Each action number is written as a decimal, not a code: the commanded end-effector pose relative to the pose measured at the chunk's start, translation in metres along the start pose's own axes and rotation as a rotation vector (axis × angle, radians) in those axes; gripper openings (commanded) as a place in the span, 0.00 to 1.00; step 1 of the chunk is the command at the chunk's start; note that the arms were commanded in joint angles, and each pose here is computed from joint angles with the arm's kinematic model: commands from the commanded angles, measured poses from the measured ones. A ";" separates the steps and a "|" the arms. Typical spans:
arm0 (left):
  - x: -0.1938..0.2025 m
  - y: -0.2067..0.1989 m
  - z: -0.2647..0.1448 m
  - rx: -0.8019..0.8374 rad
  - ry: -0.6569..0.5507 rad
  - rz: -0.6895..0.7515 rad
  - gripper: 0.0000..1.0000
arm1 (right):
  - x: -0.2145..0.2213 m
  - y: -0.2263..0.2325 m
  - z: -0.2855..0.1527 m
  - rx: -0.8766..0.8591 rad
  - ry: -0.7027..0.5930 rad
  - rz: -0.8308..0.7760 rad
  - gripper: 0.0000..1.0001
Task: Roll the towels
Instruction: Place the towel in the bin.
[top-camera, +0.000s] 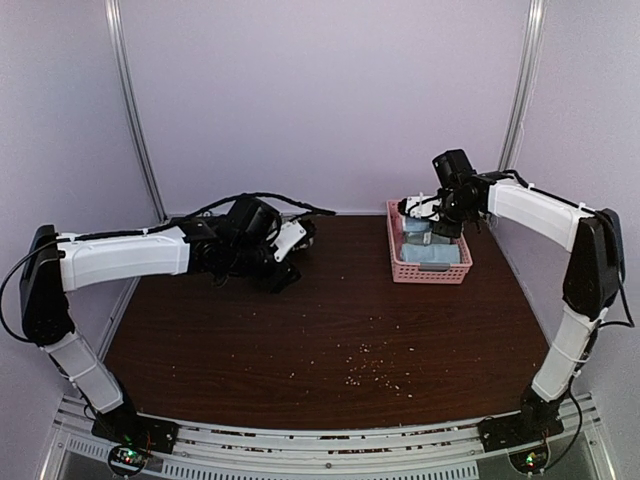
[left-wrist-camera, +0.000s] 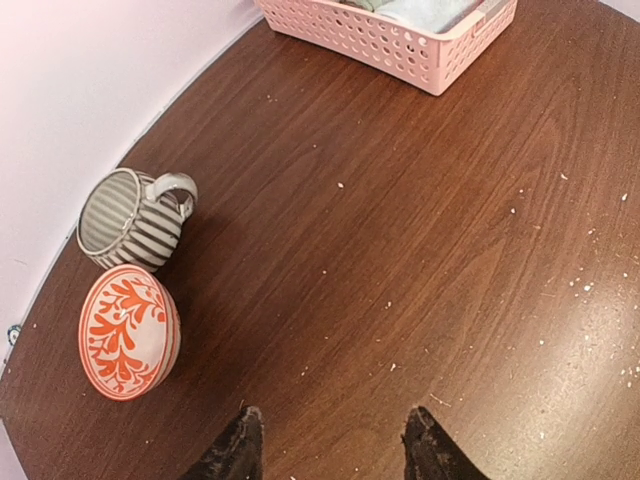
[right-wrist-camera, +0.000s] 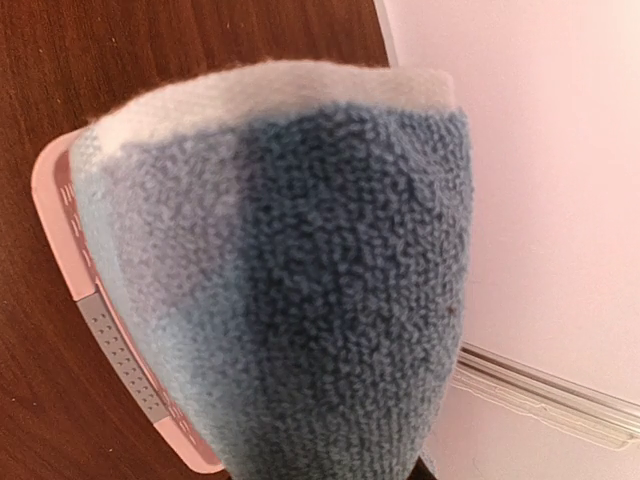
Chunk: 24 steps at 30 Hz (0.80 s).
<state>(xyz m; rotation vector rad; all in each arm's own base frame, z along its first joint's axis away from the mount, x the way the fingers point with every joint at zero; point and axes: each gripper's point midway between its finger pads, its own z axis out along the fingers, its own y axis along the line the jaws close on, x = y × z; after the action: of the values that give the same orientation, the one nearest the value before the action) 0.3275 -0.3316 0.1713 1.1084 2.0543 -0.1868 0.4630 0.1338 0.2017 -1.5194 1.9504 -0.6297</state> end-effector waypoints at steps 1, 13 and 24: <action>-0.017 0.008 -0.013 -0.024 -0.085 0.002 0.49 | 0.015 0.013 0.029 -0.110 0.045 -0.017 0.08; -0.012 0.007 -0.007 -0.024 -0.070 0.004 0.49 | 0.028 0.057 0.069 -0.400 0.066 -0.039 0.06; -0.007 0.006 0.000 -0.021 -0.049 0.011 0.49 | 0.041 0.090 0.072 -0.547 0.108 -0.076 0.05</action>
<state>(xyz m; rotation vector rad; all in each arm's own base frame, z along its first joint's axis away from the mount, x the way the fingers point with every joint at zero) 0.3275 -0.3314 0.1745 1.0990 2.0287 -0.1932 0.4559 0.1179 0.0986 -1.8370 2.2261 -0.2877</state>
